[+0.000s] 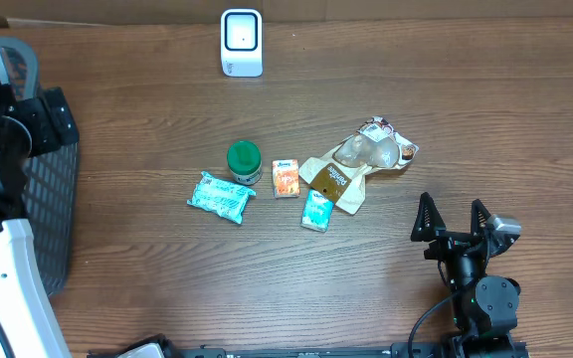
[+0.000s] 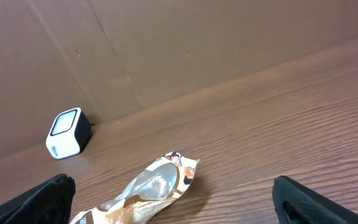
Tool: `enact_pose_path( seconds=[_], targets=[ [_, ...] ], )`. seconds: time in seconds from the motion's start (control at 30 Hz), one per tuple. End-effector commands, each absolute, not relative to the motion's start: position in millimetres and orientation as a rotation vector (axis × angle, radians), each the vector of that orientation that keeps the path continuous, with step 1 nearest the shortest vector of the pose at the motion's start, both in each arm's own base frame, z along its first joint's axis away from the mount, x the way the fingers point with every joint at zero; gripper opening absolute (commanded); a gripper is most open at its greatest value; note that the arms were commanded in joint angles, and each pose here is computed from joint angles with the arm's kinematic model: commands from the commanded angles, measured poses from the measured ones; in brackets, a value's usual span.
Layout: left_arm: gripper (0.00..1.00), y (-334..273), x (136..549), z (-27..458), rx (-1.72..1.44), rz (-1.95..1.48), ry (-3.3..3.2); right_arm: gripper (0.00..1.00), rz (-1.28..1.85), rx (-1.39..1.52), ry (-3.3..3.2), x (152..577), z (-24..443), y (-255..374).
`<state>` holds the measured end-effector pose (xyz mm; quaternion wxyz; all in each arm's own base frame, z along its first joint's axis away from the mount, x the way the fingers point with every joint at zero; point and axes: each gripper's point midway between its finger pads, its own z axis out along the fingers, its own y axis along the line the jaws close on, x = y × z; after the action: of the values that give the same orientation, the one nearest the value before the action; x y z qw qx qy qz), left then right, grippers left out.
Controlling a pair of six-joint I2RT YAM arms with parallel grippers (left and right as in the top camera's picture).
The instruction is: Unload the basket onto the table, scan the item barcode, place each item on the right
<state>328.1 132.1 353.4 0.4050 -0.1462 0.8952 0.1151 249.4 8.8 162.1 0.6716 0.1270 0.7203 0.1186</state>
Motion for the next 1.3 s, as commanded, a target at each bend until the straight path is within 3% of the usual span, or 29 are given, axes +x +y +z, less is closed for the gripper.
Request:
enact_pose_path(
  seconds=[0.0, 0.47, 1.27],
  targets=[
    [1.0, 137.5, 332.4, 356.3, -0.302, 0.341, 2.268, 1.0, 0.255, 0.286, 1.625, 249.7, 158.9, 7.4],
    [1.0, 130.7, 369.6, 377.9, -0.027, 0.353, 2.152, 1.0, 0.255, 0.286, 1.625, 249.7, 158.8, 7.4],
    [1.0, 127.7, 362.6, 366.0, -0.028, 0.336, 2.209, 1.0, 0.255, 0.286, 1.625, 249.7, 158.9, 7.4]
  ],
)
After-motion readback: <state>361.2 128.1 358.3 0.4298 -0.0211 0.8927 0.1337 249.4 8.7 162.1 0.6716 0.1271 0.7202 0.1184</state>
